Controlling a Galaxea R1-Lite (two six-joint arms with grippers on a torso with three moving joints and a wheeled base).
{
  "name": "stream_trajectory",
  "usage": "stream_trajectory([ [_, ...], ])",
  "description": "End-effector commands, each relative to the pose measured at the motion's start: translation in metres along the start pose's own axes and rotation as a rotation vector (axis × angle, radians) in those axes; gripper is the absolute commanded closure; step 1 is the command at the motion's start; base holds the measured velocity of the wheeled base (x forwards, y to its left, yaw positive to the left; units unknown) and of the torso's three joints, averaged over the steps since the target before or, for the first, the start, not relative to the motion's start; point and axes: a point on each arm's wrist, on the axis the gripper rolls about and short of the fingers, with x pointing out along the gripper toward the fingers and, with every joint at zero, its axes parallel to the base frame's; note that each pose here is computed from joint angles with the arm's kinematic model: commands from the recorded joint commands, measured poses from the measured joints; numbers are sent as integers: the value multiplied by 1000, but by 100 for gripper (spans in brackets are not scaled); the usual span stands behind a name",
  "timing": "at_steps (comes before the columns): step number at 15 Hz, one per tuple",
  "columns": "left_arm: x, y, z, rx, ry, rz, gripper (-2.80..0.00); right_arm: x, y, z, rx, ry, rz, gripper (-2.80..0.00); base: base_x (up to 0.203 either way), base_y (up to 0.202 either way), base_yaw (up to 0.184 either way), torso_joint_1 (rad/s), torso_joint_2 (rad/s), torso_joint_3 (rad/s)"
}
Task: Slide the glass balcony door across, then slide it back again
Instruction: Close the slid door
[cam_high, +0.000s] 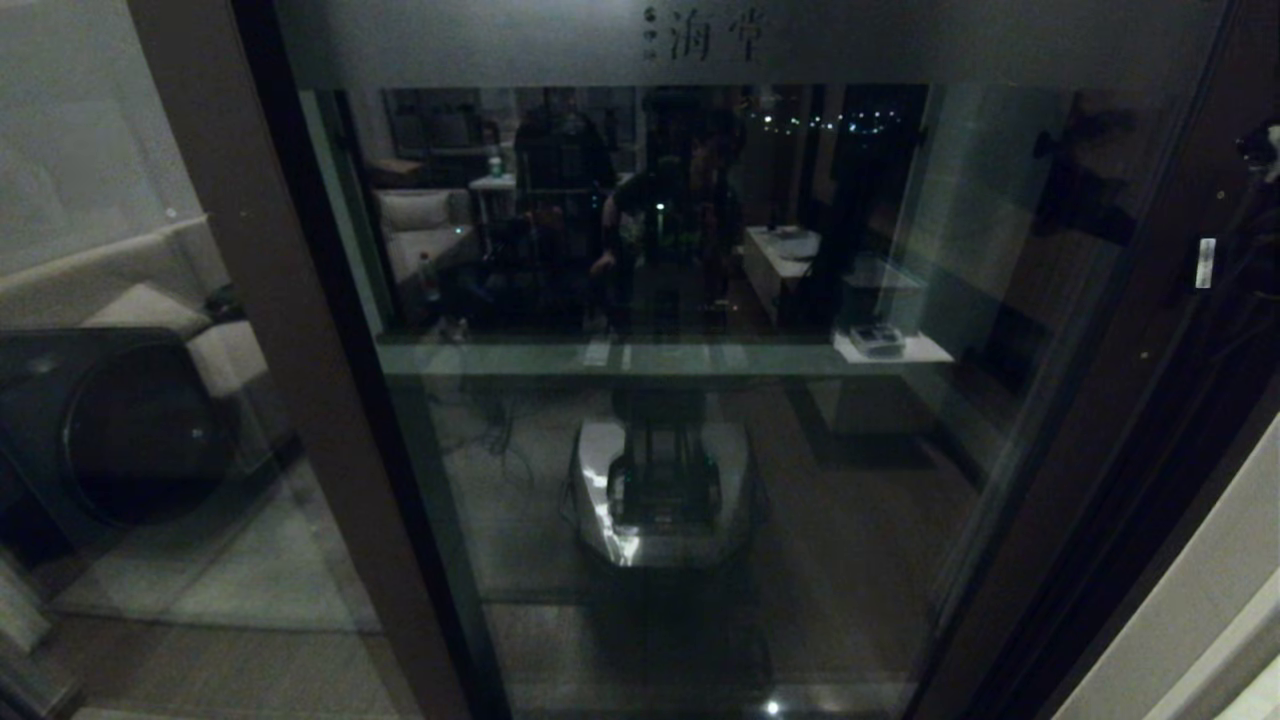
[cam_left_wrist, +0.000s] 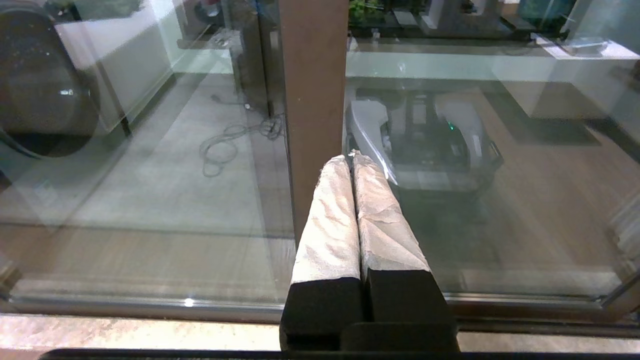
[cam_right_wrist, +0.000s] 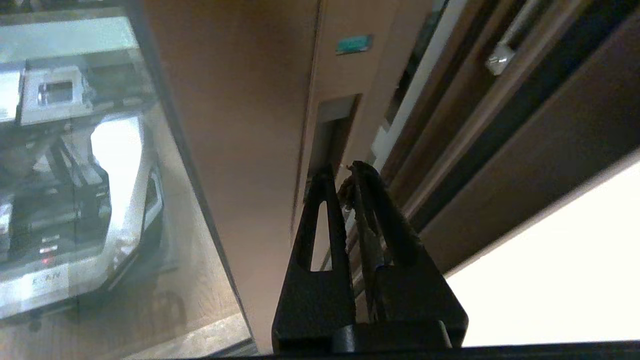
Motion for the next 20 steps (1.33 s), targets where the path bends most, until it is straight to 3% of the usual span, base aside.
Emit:
stream_trajectory([
  [1, 0, 0, 0, 0, 0, 0, 0, 16, 2, -7, -2, 24, 3, 0, 0, 0, 0, 0, 0, 0],
  [20, 0, 0, 0, -1, 0, 0, 0, 39, 5, -11, 21, 35, -1, 0, 0, 0, 0, 0, 0, 0],
])
